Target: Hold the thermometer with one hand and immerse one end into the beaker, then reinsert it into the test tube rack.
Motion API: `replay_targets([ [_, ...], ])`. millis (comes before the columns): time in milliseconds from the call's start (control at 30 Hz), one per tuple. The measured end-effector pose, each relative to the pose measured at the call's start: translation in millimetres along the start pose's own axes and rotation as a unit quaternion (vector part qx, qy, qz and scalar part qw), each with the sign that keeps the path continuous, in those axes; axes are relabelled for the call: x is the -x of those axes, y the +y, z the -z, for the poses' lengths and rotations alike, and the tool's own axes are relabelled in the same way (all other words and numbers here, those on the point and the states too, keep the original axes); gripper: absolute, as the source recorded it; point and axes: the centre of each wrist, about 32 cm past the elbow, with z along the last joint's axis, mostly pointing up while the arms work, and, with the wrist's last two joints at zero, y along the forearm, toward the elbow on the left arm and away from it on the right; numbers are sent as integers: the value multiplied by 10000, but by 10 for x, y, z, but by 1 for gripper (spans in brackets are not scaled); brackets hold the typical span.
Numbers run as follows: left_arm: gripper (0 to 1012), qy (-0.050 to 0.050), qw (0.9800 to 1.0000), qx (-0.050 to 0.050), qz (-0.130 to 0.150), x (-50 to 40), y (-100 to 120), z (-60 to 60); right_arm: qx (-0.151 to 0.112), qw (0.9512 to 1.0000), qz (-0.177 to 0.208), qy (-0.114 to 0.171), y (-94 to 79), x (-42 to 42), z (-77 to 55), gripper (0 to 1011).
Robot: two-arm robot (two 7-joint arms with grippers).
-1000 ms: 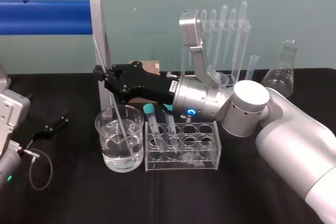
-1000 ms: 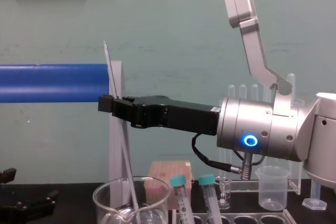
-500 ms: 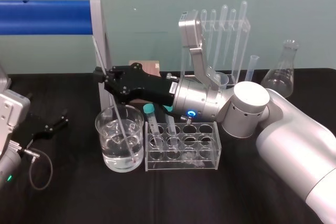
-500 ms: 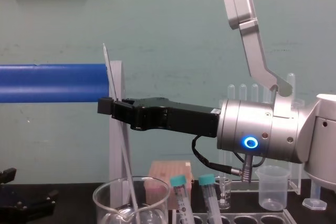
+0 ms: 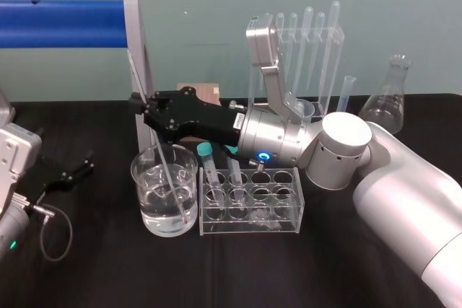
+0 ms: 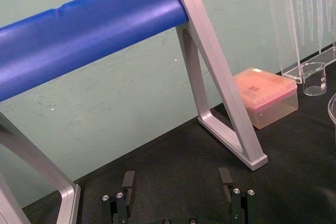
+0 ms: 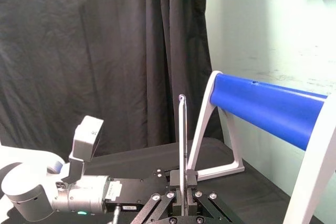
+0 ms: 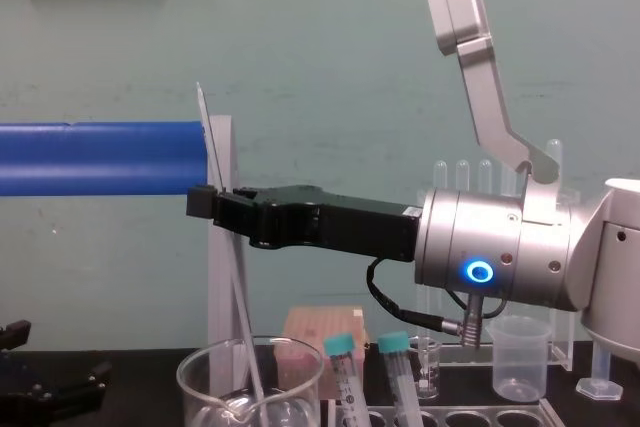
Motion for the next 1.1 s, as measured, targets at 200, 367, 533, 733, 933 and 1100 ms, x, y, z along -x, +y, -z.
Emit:
replay_targets([
  [200,1008,0,10000,0,0,0,0,0,-3,10000,-1,3,3,1,-2,52],
  [367,1008,0,10000,0,0,0,0,0,8,10000,-2,15,5,3,-3,52],
  [533,1008,0,10000,0,0,0,0,0,13,10000,6,18,5,6,-4,52],
  [733,1008,0,10000,0,0,0,0,0,18,10000,5,21,5,10,-4,52],
  [933,1008,0,10000,0,0,0,0,0,16,10000,1,24,6,10,-3,52],
  [1100,1008,0,10000,0,0,0,0,0,22,10000,0,31,1,13,3,52],
])
